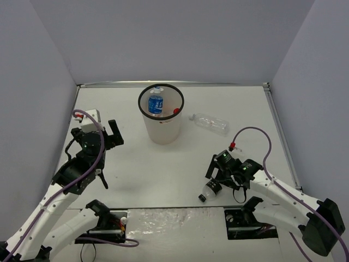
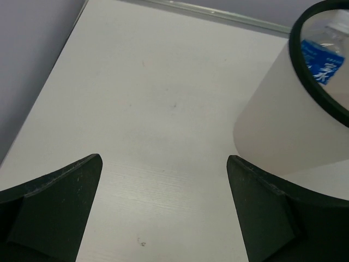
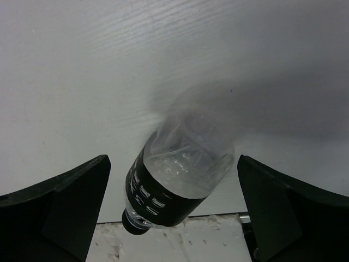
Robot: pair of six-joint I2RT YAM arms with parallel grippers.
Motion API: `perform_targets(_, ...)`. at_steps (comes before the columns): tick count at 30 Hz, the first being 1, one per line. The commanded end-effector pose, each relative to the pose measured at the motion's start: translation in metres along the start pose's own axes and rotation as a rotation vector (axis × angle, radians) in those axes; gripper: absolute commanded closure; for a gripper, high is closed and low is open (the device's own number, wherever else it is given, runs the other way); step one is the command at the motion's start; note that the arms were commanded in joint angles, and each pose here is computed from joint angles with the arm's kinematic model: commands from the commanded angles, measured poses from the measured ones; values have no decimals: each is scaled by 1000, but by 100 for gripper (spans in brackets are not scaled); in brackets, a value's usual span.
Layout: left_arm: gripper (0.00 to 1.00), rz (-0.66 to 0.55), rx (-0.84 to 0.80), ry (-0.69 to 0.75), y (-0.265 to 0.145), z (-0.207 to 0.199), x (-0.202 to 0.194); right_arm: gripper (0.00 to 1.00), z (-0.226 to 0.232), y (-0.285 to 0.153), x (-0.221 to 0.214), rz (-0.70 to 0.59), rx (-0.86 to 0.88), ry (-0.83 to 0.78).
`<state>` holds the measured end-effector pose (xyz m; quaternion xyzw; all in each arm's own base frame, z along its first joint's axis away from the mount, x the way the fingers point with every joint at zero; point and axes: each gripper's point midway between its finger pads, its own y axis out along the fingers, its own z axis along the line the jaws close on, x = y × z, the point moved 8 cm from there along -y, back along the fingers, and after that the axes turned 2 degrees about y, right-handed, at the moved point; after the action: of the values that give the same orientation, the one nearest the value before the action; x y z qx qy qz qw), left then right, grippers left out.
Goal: Put the plastic bottles in the bin
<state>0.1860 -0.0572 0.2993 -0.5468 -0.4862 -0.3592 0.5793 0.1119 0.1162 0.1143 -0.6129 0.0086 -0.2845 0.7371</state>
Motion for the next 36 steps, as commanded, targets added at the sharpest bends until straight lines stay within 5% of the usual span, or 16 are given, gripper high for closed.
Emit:
perform_targets(1, 3, -2, 123, -72, 7, 5, 7, 0, 0, 6, -8, 14, -55, 28)
perform_targets(6, 3, 0, 135, -92, 9, 8, 3, 6, 1, 14, -10, -20, -57, 54)
perform_targets(12, 3, -6, 132, -107, 5, 12, -1, 59, 12, 16, -10, -45, 25, 63)
perform_targets(16, 3, -14, 129, -123, 3, 13, 0, 69, 30, 2, 7, -115, 78, -4)
perform_targets(30, 3, -2, 64, -141, 3, 8, -6, 72, 199, -172, 156, -888, 444, -359)
perform_targets(36, 3, -4, 63, -146, 2, 10, -8, 70, 274, -181, 198, -1086, 396, -591)
